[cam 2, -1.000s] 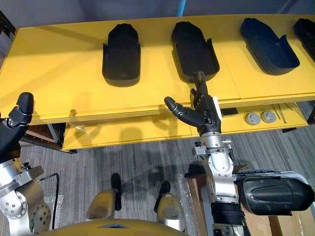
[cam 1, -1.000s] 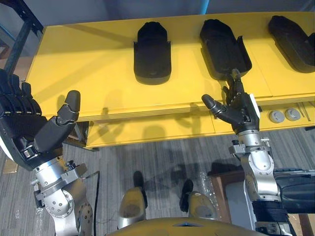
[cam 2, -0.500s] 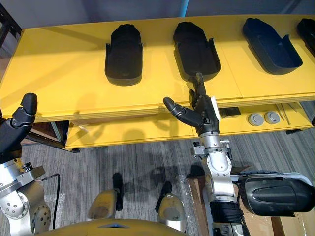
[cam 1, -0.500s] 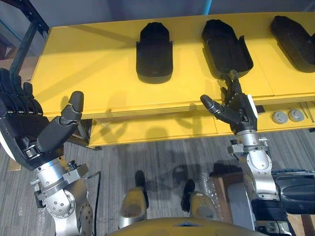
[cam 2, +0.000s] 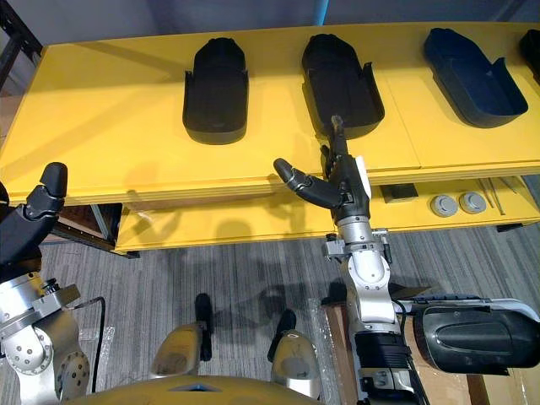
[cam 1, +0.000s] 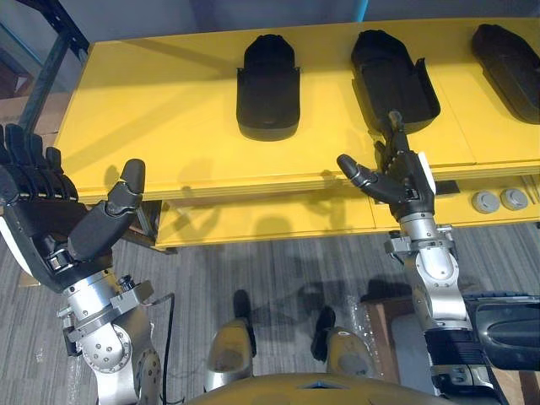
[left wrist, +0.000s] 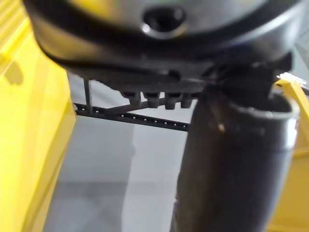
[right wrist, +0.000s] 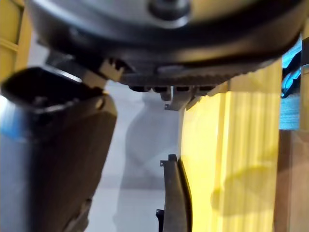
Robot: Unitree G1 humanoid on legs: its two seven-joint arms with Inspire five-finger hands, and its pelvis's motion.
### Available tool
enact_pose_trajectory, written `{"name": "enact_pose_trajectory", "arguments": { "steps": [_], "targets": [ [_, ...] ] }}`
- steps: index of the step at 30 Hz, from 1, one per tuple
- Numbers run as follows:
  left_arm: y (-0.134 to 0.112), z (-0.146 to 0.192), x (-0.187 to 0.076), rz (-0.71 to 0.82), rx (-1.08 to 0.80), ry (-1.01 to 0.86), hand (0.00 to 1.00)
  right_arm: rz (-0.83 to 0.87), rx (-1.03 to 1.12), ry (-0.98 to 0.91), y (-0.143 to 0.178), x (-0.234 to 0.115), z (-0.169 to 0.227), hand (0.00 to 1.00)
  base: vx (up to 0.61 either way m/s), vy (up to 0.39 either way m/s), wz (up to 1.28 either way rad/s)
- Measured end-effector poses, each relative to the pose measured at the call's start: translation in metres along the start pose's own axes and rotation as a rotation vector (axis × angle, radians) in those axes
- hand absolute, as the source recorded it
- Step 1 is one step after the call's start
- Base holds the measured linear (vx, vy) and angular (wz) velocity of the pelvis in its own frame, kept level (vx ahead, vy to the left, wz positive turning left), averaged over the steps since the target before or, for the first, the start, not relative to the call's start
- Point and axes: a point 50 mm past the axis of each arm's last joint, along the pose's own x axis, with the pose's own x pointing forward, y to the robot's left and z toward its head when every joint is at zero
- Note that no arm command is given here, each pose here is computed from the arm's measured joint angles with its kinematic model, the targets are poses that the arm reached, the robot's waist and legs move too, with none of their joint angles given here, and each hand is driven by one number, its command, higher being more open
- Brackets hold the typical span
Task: Walk over and take three plastic housings, then place them on the shelf
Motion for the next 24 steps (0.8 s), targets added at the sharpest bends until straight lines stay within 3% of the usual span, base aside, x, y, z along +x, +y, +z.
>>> {"name": "enact_pose_trajectory", "arguments": {
  "steps": [24],
  "targets": [
    [-0.001, 0.000, 0.000, -0.007, -0.001, -0.001, 1.00, -0.017, 0.001, -0.009, 0.000, 0.010, 0.000, 1.00, 0.00, 0.000, 0.00]
  ]
}}
